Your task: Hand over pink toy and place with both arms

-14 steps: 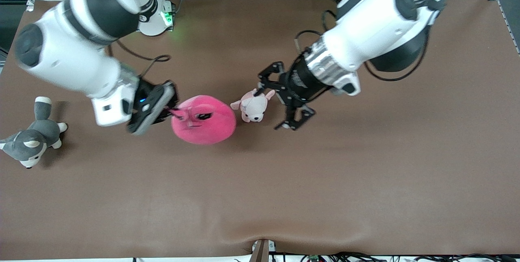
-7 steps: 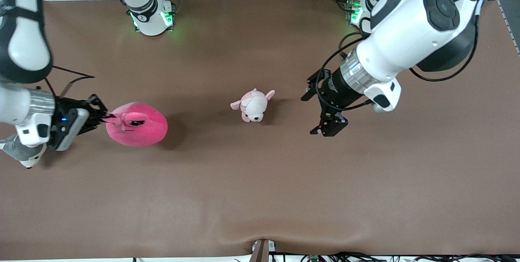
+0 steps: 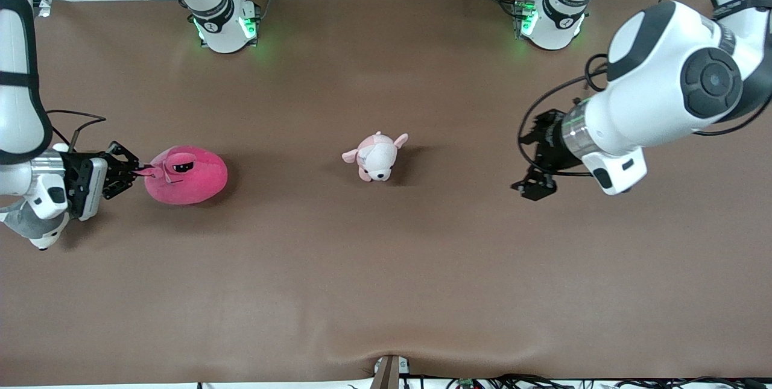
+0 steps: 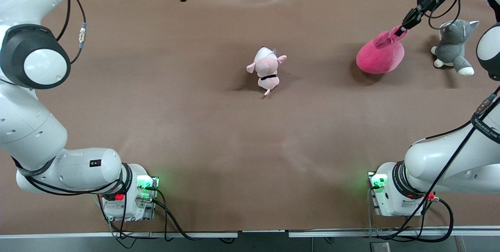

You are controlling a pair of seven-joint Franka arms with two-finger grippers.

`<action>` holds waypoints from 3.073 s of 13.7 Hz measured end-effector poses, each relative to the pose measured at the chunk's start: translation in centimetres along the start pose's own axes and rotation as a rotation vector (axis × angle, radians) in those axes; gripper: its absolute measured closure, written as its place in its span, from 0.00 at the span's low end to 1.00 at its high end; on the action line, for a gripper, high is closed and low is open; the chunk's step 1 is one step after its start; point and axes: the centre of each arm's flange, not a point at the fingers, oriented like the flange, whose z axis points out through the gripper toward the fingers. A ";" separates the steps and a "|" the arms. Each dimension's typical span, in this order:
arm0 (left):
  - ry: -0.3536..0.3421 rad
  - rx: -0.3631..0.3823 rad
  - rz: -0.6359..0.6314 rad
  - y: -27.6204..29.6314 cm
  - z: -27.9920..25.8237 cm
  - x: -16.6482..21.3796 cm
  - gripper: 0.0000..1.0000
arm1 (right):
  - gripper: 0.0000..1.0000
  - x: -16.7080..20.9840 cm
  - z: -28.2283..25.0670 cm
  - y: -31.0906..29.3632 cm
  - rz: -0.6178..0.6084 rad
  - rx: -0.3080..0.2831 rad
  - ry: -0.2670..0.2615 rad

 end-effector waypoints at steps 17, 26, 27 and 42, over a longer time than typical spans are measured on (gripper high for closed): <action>0.123 0.041 0.914 -7.3 -10.4 8.5 0.00 | 0.00 7.6 -12.7 -12.0 0.427 -0.305 0.015; 0.203 0.122 1.038 -14.7 -12.1 10.2 0.00 | 0.00 11.2 -18.0 -24.6 0.985 -0.601 0.072; 0.205 0.116 1.038 -15.6 -12.3 10.9 0.00 | 0.00 11.0 -17.9 -24.5 1.039 -0.597 0.081; 0.214 0.097 1.053 -18.1 -13.2 11.7 0.00 | 0.00 11.8 -18.6 -25.7 1.173 -0.601 0.131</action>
